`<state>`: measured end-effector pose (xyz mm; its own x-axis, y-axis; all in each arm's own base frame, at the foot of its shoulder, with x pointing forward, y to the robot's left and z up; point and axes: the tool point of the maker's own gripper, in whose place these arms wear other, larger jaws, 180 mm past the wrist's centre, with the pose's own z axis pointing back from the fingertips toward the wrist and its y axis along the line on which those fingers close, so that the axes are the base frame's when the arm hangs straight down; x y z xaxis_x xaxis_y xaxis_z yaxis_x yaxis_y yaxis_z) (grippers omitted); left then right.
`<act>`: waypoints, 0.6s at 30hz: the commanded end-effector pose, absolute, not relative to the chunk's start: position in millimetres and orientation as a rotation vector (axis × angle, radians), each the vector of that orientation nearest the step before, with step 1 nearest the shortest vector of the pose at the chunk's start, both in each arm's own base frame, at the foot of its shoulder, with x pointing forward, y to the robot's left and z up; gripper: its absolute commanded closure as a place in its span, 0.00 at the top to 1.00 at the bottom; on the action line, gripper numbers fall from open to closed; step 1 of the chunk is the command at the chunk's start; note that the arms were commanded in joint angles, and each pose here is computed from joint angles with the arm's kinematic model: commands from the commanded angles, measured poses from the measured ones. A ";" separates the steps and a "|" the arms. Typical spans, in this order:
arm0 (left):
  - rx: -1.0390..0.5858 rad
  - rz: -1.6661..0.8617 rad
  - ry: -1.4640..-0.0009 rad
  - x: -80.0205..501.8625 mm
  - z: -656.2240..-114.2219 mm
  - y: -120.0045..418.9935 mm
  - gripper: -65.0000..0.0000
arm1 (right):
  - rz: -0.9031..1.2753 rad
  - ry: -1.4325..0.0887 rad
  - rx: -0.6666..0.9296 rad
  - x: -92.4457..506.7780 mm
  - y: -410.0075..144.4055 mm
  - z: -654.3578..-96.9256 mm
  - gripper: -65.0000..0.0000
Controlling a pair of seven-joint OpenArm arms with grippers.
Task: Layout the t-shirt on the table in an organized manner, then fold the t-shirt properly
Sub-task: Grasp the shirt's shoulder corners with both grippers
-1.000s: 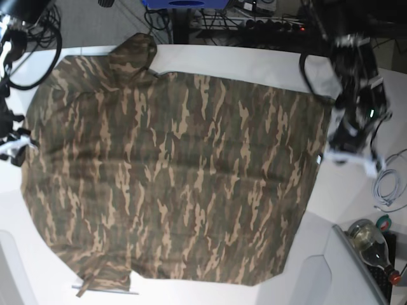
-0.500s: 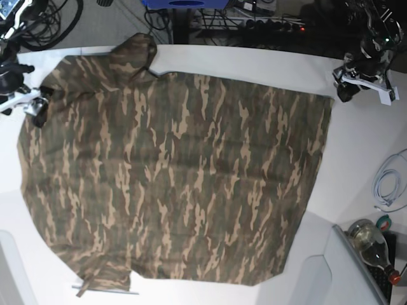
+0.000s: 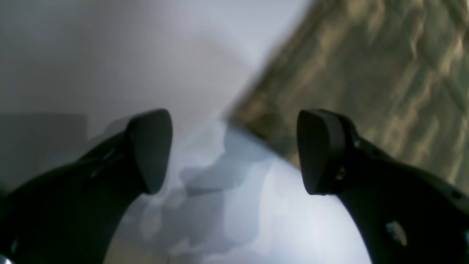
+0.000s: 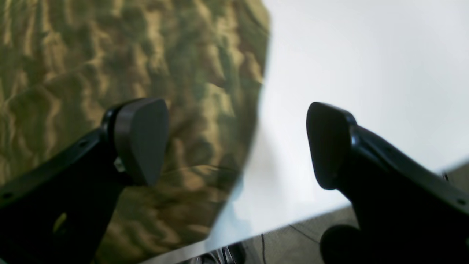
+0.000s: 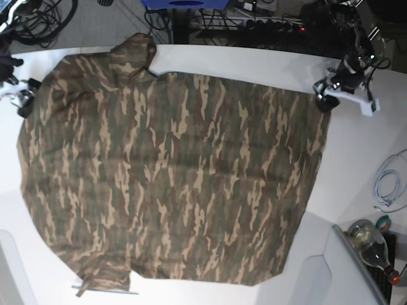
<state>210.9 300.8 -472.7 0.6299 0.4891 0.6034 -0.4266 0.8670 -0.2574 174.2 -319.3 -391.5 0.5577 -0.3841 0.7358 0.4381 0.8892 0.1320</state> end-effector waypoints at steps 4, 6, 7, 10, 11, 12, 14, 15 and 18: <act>-0.119 0.516 -0.707 217.4 -479.5 294.2 0.71 | -0.547 -0.952 -0.032 171.5 -331.3 -374.5 0.86; -0.123 0.522 -0.697 216.4 -483.1 293.4 0.57 | -0.559 -0.928 0.007 166.8 -327.5 -386.2 0.86; -0.122 0.522 -0.700 216.9 -482.3 294.1 0.49 | -0.557 -0.910 0.018 165.9 -326.7 -392.4 0.86; -0.117 0.521 -0.705 217.1 -480.2 297.1 0.21 | -0.567 -0.815 0.077 157.3 -314.8 -422.7 0.86; -0.112 0.517 -0.703 216.8 -480.2 298.0 0.12 | -0.571 -0.763 0.099 150.0 -308.3 -435.0 0.86; -0.112 0.517 -0.703 216.8 -480.2 298.0 0.04 | -0.569 -0.720 0.117 144.5 -302.9 -443.6 0.86; -0.109 0.512 -0.700 216.6 -479.7 299.8 0.00 | -0.563 -0.673 0.147 139.7 -292.2 -454.8 0.86; -0.110 0.511 -0.699 216.8 -479.8 299.3 0.00 | -0.558 -0.664 0.157 139.8 -288.4 -457.4 0.86; -0.110 0.509 -0.699 216.9 -479.9 298.8 0.00 | -0.537 -0.629 0.180 135.3 -276.3 -464.8 0.86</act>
